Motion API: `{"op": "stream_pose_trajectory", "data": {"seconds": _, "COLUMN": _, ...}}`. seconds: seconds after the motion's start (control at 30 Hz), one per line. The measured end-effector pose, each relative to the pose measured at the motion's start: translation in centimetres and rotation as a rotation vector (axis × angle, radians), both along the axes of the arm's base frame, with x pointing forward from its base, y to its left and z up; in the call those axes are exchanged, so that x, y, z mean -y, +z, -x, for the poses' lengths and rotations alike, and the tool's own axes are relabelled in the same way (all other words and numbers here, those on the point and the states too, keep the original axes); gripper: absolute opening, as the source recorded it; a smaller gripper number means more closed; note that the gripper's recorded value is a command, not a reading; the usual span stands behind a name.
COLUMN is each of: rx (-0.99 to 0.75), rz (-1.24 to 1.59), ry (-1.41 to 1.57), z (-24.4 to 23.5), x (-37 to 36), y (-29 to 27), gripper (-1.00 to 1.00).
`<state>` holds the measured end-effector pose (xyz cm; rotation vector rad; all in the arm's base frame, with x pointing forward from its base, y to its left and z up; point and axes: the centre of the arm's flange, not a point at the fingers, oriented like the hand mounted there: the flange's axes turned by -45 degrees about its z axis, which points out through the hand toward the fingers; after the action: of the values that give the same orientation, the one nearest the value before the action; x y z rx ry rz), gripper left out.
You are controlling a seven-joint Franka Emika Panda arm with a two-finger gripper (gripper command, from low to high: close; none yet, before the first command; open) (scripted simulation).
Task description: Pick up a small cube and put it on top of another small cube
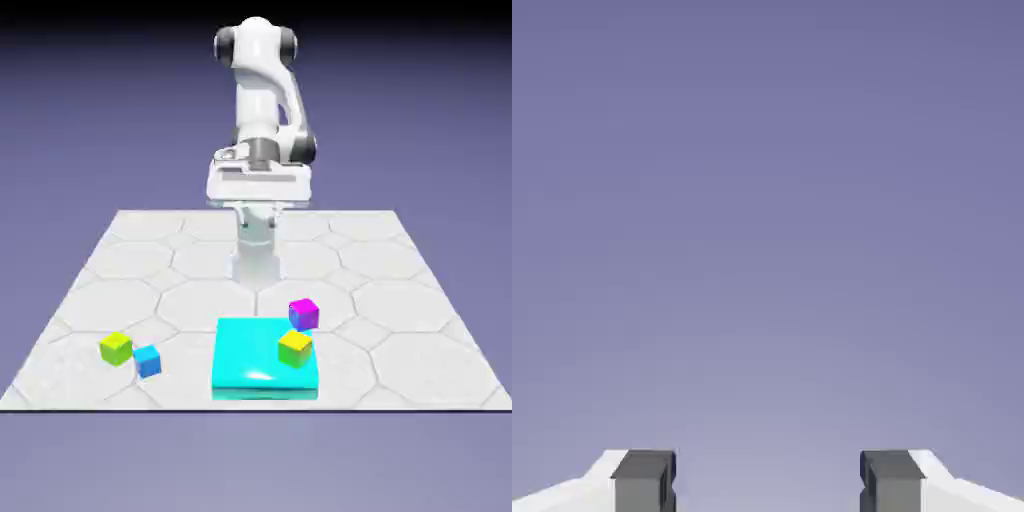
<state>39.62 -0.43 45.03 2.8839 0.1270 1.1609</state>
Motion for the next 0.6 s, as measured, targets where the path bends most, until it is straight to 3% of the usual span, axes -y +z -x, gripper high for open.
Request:
{"op": "stream_pose_trajectory", "data": {"seconds": 0.33, "rx": -0.275, "rz": 0.215, "ry": 0.195, "z": -4.1, "x": 8.3, "y": -7.8, "gripper": 0.00}}
{"op": "stream_pose_trajectory", "data": {"seconds": 0.6, "rx": -0.513, "rz": 0.351, "ry": 0.383, "z": -4.7, "x": 16.2, "y": -15.0, "gripper": 0.00}}
